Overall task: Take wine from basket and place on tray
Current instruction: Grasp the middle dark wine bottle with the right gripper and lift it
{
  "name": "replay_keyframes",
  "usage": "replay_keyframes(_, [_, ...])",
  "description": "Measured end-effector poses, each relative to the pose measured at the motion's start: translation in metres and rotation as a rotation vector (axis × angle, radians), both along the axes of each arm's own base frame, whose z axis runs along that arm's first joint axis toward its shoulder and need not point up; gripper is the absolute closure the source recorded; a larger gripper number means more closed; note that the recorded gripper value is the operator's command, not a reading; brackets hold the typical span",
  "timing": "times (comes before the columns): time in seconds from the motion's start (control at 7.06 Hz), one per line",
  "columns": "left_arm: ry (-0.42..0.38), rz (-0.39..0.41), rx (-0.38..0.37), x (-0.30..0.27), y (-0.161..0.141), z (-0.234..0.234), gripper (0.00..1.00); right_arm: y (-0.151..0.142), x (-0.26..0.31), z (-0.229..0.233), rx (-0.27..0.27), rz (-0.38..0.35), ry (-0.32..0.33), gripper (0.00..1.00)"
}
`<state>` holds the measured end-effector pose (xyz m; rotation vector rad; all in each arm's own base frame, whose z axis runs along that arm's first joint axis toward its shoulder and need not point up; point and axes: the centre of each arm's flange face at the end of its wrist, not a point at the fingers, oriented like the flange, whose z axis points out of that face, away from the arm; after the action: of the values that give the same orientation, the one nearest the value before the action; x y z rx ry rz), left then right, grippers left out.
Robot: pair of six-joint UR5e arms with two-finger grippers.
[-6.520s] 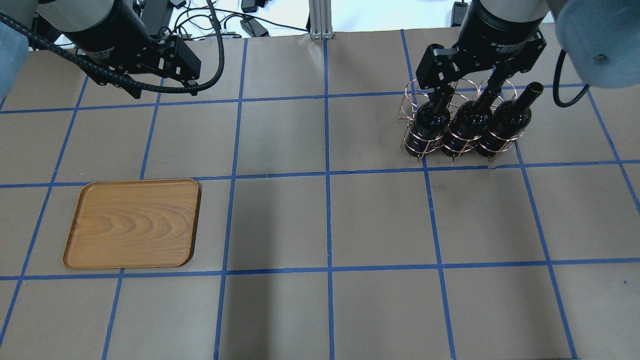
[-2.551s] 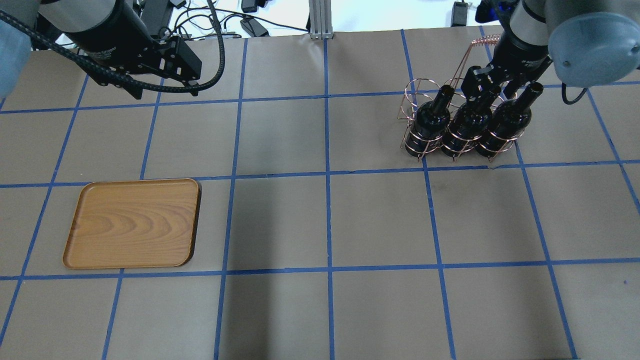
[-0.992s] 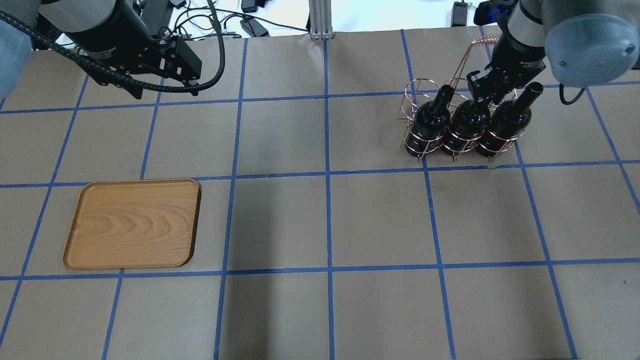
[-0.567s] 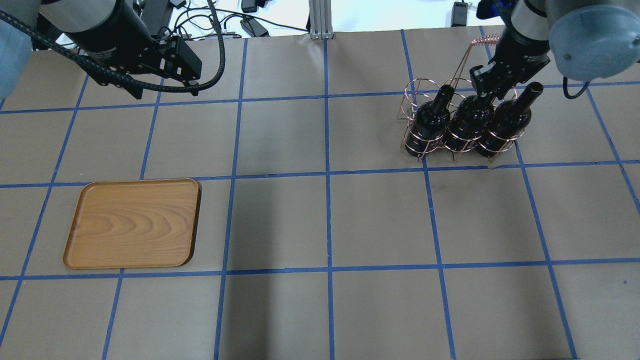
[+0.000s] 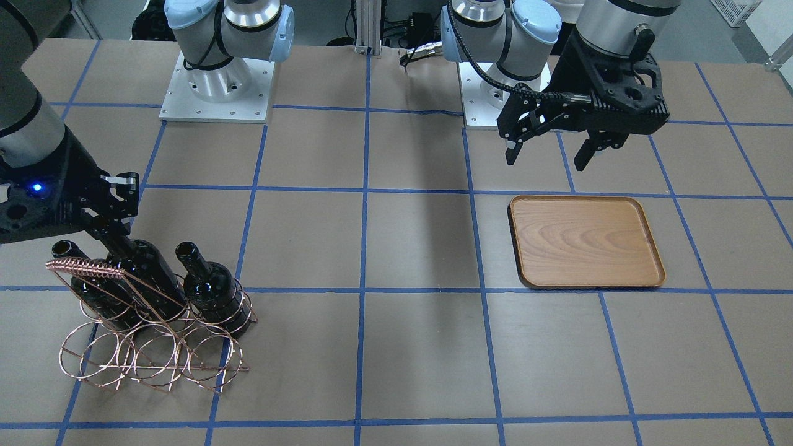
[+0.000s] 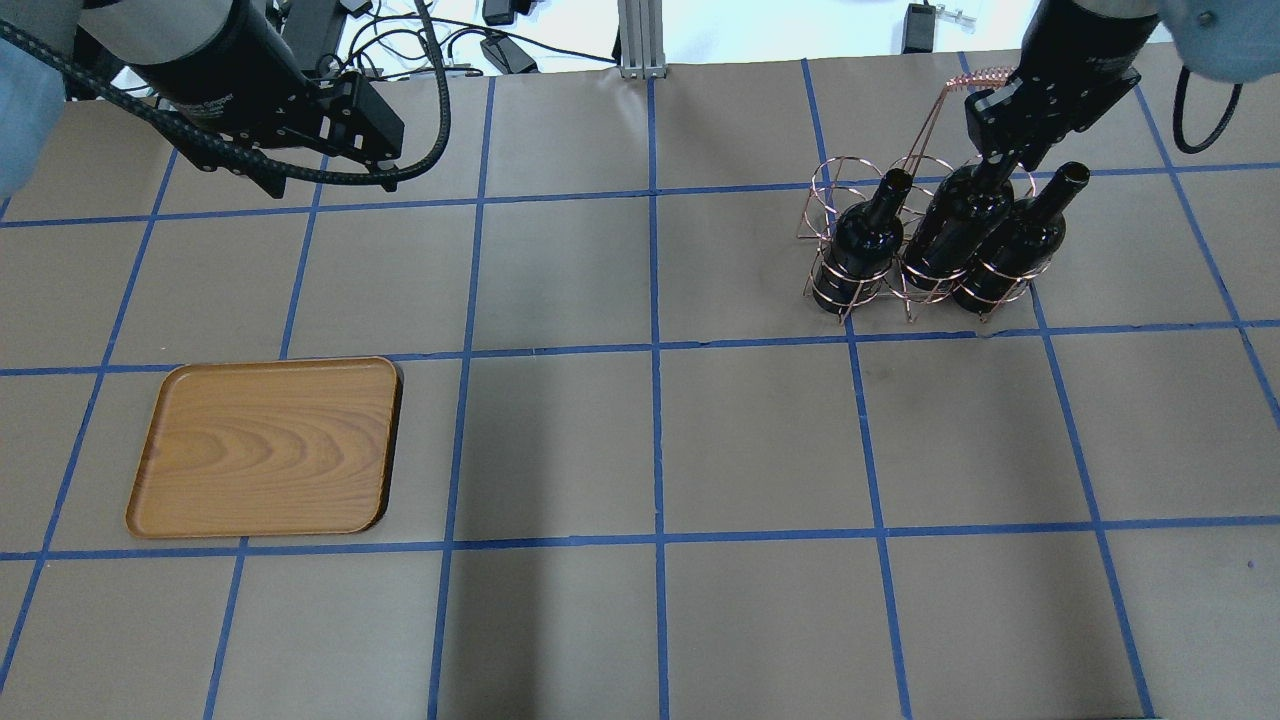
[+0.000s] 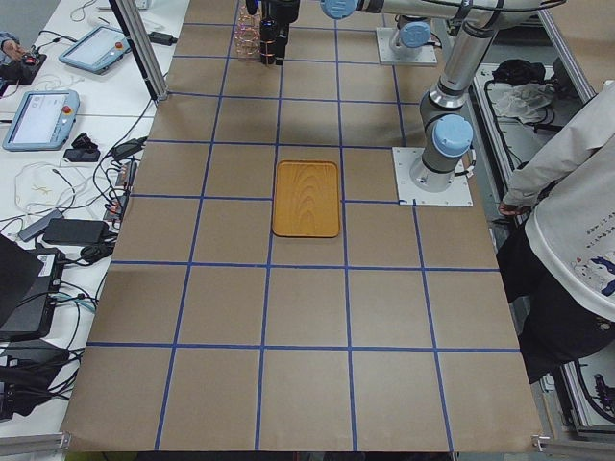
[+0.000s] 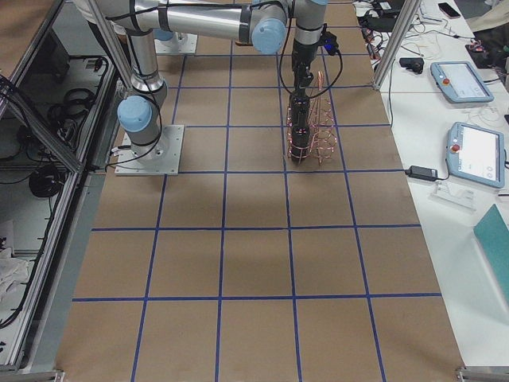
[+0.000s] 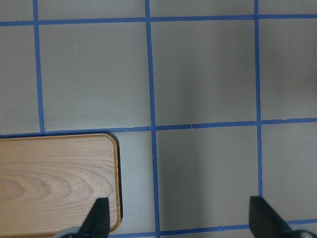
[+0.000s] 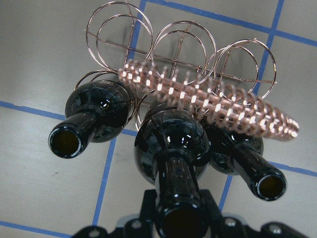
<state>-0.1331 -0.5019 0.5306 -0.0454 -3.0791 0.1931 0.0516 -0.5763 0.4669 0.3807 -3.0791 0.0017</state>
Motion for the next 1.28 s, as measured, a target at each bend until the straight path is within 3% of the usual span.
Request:
replay_keyframes(0.99, [0.001,0.008,-0.005,-0.001,-0.003,-0.002,0.00,0.067,0.020,0.078,0.049,0.011,-0.005,1.00])
replay_keyframes(1.28, [0.001,0.008,-0.005,-0.001,-0.003,-0.002,0.00,0.084,0.055,0.091,0.066,-0.005,-0.010,1.00])
